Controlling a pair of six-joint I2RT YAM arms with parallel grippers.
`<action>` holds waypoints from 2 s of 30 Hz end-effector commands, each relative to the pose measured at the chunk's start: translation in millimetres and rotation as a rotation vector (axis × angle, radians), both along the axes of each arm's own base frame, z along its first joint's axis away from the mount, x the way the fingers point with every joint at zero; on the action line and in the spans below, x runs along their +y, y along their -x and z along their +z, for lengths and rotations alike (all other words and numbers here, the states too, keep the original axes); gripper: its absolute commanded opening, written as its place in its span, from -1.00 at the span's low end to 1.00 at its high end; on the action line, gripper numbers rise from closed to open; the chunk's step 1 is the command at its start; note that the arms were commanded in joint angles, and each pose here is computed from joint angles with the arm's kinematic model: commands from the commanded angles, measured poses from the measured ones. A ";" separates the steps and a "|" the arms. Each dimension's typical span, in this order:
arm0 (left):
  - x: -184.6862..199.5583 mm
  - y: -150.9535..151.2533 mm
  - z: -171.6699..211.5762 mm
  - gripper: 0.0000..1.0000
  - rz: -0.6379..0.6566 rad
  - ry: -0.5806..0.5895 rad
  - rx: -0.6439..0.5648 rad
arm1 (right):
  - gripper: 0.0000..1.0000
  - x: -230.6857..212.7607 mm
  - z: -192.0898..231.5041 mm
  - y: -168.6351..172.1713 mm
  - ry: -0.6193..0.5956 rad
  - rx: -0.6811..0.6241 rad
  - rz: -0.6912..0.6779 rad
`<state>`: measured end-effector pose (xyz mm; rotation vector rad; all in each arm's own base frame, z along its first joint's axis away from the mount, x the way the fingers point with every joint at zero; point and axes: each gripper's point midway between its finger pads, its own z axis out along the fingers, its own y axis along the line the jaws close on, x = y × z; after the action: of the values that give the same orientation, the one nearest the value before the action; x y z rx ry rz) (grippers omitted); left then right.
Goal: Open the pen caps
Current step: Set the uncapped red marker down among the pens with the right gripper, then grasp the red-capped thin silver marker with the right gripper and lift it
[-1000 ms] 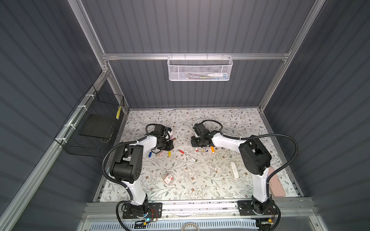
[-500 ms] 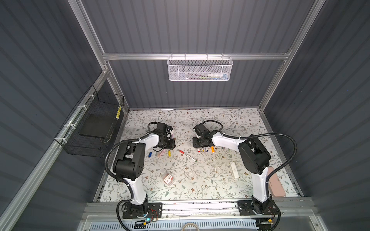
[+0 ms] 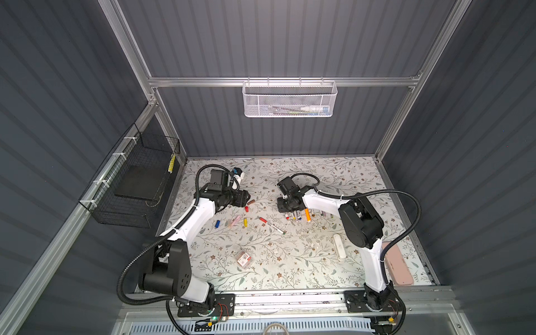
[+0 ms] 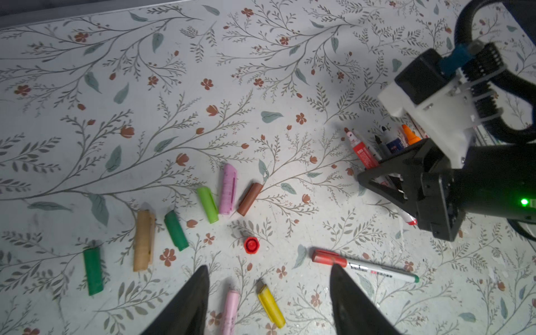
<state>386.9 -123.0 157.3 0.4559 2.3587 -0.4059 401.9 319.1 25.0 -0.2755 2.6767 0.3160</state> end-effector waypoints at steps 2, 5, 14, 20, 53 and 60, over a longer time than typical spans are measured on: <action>22.6 2.8 8.2 0.38 0.040 0.054 -0.003 | -0.64 -14.4 -7.1 -2.1 0.092 0.017 -0.014; 39.8 3.0 23.1 0.45 0.070 0.085 -0.043 | -0.51 -17.9 -12.5 -1.3 0.118 0.021 -0.011; 73.2 5.0 40.1 0.64 0.134 0.134 -0.077 | -0.39 -26.5 -6.2 -1.0 0.166 0.005 -0.006; 66.0 8.2 26.6 0.69 0.089 0.159 -0.052 | -0.34 -22.0 32.5 2.0 0.109 -0.052 0.020; 31.4 -14.4 -79.7 0.43 0.037 -0.146 0.230 | -0.44 40.6 -20.4 101.2 0.067 0.090 0.348; 30.4 -11.9 -52.9 0.47 0.022 -0.139 0.156 | -0.69 31.3 -18.2 98.6 0.113 0.062 0.351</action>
<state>405.5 -90.6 94.0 0.4552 2.5722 -0.2733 313.0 371.3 19.1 -0.7611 2.6480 0.3839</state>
